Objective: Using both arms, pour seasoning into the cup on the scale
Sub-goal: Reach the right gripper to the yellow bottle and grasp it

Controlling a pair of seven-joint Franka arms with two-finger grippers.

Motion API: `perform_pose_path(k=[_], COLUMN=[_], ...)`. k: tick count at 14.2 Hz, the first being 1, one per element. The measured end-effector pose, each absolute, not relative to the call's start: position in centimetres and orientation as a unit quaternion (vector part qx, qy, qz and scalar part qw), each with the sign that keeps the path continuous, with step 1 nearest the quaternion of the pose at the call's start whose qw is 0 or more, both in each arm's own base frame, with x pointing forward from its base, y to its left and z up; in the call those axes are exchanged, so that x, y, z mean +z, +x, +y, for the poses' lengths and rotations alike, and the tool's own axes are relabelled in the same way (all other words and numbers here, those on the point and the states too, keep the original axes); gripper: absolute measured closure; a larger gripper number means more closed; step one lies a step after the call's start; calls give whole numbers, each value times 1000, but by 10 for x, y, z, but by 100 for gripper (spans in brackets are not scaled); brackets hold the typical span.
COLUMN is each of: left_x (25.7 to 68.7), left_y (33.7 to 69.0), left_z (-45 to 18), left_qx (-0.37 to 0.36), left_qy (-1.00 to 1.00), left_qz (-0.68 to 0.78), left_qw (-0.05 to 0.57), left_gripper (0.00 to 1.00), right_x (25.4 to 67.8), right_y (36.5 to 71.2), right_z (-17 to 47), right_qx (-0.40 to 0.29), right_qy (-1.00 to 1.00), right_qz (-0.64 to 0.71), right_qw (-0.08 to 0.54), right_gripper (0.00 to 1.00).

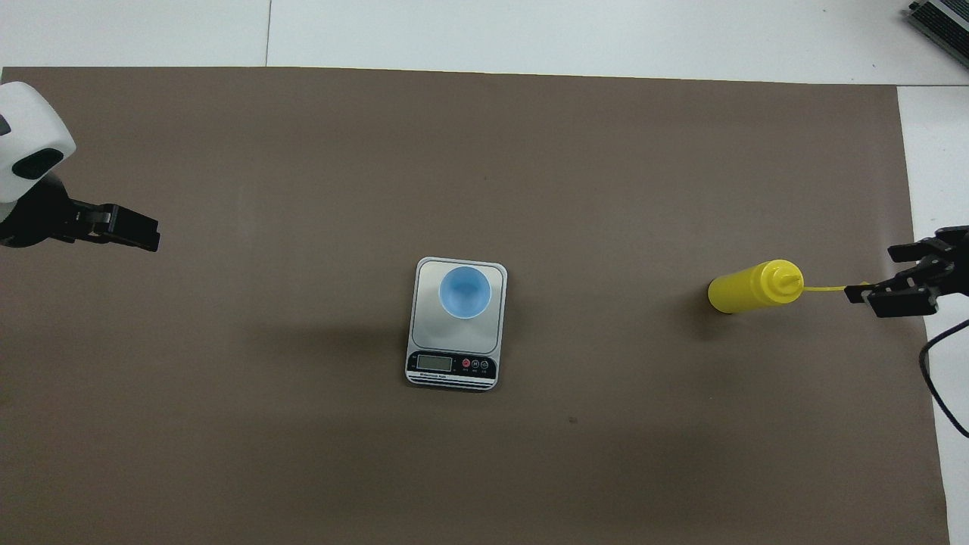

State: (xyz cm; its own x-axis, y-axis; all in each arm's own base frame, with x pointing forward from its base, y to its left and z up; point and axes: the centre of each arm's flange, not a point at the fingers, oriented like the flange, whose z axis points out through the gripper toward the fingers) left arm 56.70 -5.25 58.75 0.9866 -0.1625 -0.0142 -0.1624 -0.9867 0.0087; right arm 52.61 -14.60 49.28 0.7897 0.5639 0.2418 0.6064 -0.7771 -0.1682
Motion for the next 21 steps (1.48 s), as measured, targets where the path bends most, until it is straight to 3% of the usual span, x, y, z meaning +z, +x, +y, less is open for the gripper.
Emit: perform_pose_path(k=[8, 15, 21], left_x=[593, 594, 594], left_y=[564, 563, 563], left_z=[-54, -51, -51], left_qx=[-4, -2, -2], left_qy=[997, 997, 997], left_qz=[-83, -80, -80], left_qw=[3, 3, 3], left_gripper=[0, 0, 0], right_x=[383, 335, 323], right_y=[485, 494, 513], right_z=[-199, -148, -68], right_qx=[-196, -267, -293], right_qy=[-877, -836, -833], right_qz=[-389, -415, -412], right_qw=[203, 241, 225], right_gripper=[0, 0, 0])
